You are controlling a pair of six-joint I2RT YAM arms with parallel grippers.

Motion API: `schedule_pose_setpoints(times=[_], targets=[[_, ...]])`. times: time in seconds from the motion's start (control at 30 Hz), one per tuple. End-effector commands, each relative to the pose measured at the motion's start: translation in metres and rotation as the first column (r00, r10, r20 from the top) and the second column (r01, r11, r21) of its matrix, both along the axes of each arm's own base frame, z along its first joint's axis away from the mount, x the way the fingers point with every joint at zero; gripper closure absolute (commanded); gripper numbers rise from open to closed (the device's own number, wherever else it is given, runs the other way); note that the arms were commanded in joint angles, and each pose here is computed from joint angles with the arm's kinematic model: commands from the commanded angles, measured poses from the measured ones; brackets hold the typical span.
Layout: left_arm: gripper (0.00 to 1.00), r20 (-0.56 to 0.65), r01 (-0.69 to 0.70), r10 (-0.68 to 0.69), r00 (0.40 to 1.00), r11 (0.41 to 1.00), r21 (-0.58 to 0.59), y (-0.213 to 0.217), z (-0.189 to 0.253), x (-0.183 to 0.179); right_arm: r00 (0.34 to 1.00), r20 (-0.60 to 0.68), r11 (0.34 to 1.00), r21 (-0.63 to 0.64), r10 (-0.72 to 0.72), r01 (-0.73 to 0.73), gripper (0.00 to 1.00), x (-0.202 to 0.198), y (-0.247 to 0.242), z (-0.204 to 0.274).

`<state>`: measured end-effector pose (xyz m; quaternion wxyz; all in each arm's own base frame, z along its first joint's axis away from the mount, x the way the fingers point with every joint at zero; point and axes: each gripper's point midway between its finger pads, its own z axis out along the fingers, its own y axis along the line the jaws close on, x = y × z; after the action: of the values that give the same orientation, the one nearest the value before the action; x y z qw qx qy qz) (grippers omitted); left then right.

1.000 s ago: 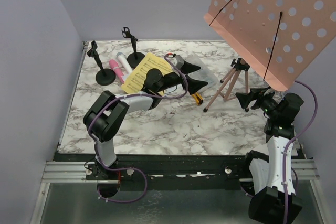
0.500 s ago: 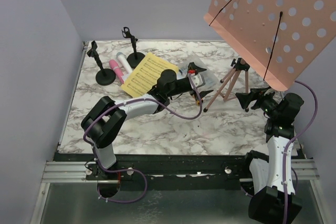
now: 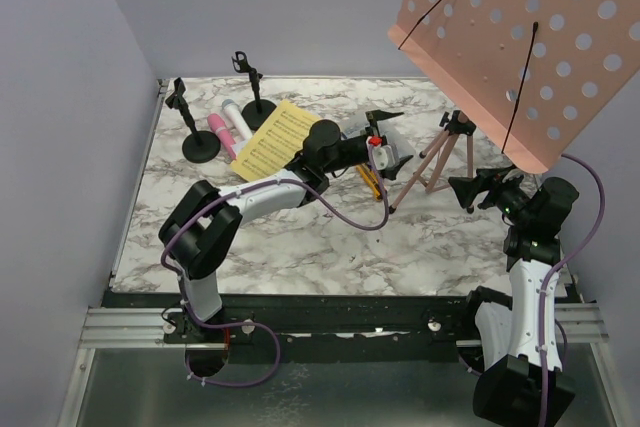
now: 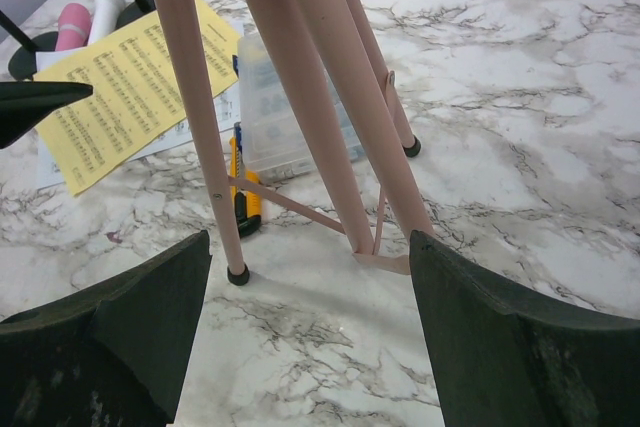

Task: Pack up the instrument practice props
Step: Unscrew the knob on the music stand.

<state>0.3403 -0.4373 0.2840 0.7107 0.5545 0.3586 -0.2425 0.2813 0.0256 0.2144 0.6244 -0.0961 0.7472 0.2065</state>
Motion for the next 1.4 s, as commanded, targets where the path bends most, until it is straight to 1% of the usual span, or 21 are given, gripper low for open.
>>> schedule_pose_setpoints(times=[0.0, 0.07, 0.2, 0.3, 0.37, 0.4, 0.47, 0.6, 0.83, 0.93, 1.07, 1.2, 1.37], targets=[[0.01, 0.079, 0.038, -0.039, 0.996, 0.999, 0.005, -0.014, 0.011, 0.004, 1.0, 0.011, 1.0, -0.005, 0.015, -0.015, 0.16, -0.001, 0.001, 0.001], [0.01, 0.101, 0.029, -0.029, 0.994, 1.0, 0.001, -0.017, 0.015, 0.009, 1.0, 0.011, 1.0, -0.005, 0.016, -0.016, 0.16, -0.001, 0.001, 0.001], [0.02, 0.152, 0.069, -0.068, 0.986, 0.998, 0.002, -0.026, 0.022, 0.008, 1.0, 0.009, 1.0, -0.004, 0.017, -0.017, 0.16, -0.001, 0.001, 0.001], [0.11, 0.181, 0.091, -0.09, 0.979, 0.996, 0.003, -0.033, 0.026, 0.007, 1.0, 0.008, 1.0, -0.002, 0.018, -0.018, 0.16, -0.001, 0.002, 0.001], [0.2, 0.207, 0.097, -0.096, 0.974, 0.995, 0.009, -0.037, 0.027, 0.006, 1.0, 0.008, 1.0, -0.001, 0.019, -0.019, 0.16, -0.001, 0.002, 0.001], [0.26, 0.219, 0.1, -0.1, 0.971, 0.995, 0.013, -0.039, 0.027, 0.005, 1.0, 0.008, 1.0, -0.001, 0.019, -0.019, 0.16, -0.001, 0.001, 0.0], [0.32, 0.24, 0.098, -0.1, 0.966, 0.995, 0.02, -0.044, 0.026, 0.004, 1.0, 0.006, 1.0, 0.0, 0.021, -0.021, 0.16, -0.001, 0.002, 0.0], [0.32, 0.305, 0.071, -0.082, 0.949, 0.996, 0.047, -0.052, 0.021, 0.005, 1.0, 0.005, 1.0, 0.002, 0.022, -0.022, 0.16, -0.001, 0.002, 0.0], [0.37, 0.435, -0.015, -0.022, 0.9, 0.997, 0.081, -0.061, 0.019, 0.013, 1.0, 0.003, 1.0, 0.003, 0.023, -0.023, 0.16, -0.001, 0.002, -0.001], [0.4, 0.459, -0.043, 0.003, 0.889, 0.996, 0.076, -0.062, 0.022, 0.017, 1.0, 0.002, 1.0, 0.003, 0.022, -0.022, 0.16, -0.001, 0.002, -0.001], [0.41, 0.485, -0.065, 0.024, 0.874, 0.996, 0.067, -0.064, 0.029, 0.021, 1.0, 0.001, 1.0, 0.004, 0.024, -0.024, 0.16, -0.001, 0.002, -0.002], [0.42, 0.498, -0.057, 0.02, 0.867, 0.997, 0.058, -0.068, 0.035, 0.02, 1.0, -0.002, 1.0, 0.007, 0.026, -0.026, 0.16, -0.001, 0.002, -0.003], [0.46, 0.503, -0.037, 0.004, 0.864, 0.998, 0.057, -0.074, 0.035, 0.017, 1.0, -0.003, 1.0, 0.006, 0.026, -0.026, 0.16, -0.001, 0.002, -0.003]])
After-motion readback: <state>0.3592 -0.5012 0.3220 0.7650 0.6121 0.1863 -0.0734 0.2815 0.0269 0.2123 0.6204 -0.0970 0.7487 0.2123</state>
